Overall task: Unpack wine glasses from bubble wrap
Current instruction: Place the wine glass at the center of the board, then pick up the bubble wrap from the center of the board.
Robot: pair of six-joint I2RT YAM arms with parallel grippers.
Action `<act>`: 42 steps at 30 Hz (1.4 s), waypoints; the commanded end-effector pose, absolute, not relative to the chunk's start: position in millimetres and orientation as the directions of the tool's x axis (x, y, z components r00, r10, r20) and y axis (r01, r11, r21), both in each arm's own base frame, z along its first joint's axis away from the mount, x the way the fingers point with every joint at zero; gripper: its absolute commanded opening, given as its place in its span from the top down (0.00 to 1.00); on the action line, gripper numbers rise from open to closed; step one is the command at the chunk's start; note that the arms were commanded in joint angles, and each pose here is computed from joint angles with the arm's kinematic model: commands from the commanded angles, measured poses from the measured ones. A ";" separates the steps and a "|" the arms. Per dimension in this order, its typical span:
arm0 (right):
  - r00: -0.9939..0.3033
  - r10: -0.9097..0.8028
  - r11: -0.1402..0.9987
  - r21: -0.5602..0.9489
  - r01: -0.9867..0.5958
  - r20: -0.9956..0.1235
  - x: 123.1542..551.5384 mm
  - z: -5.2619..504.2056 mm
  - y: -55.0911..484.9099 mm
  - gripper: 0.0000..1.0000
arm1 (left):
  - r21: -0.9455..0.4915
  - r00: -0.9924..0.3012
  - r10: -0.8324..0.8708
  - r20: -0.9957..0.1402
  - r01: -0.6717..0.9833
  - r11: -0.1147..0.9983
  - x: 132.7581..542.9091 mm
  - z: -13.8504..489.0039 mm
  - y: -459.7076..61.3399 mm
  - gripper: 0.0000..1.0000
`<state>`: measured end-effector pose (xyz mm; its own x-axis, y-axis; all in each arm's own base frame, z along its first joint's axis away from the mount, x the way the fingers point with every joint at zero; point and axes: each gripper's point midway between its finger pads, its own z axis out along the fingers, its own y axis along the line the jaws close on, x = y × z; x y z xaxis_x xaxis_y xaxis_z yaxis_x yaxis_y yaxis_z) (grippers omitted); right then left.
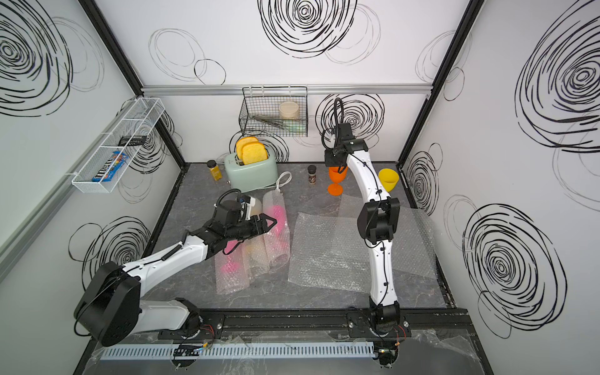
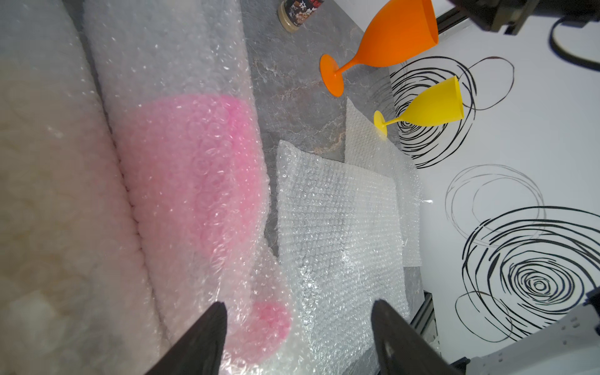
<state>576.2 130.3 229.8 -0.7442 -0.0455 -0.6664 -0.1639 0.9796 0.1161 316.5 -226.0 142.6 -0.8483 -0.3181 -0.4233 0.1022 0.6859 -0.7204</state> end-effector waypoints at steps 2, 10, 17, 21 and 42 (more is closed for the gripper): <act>-0.593 -0.017 0.972 0.125 -0.198 -0.805 554.9 329.4 125.7 0.56 | -0.697 -0.801 -0.340 -0.493 0.131 0.705 326.9 164.4 -215.9 0.25; -0.591 -0.036 0.923 0.200 -0.329 -0.806 489.0 327.4 159.1 0.56 | -0.666 -0.790 -0.351 -0.502 0.095 0.740 329.3 155.4 -191.8 0.25; -0.640 -0.064 0.821 0.324 -0.470 -0.766 411.5 275.3 229.9 0.52 | -0.644 -0.788 -0.336 -0.516 0.098 0.758 328.1 152.9 -185.2 0.25; -0.716 -0.073 0.753 0.433 -0.496 -0.694 367.4 226.9 259.3 0.52 | -0.643 -0.816 -0.293 -0.498 0.122 0.756 323.5 147.1 -199.0 0.25; -0.858 -0.241 0.667 0.565 -0.486 -0.453 259.1 101.5 320.2 0.50 | -0.549 -0.866 -0.183 -0.465 0.120 0.827 300.4 87.1 -225.0 0.31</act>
<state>264.6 307.0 98.9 -0.8654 -0.2316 -0.4444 -0.4663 0.6971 0.5446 294.6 -227.3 91.0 -0.8790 -0.1808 -0.4412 0.1163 0.8161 -0.5661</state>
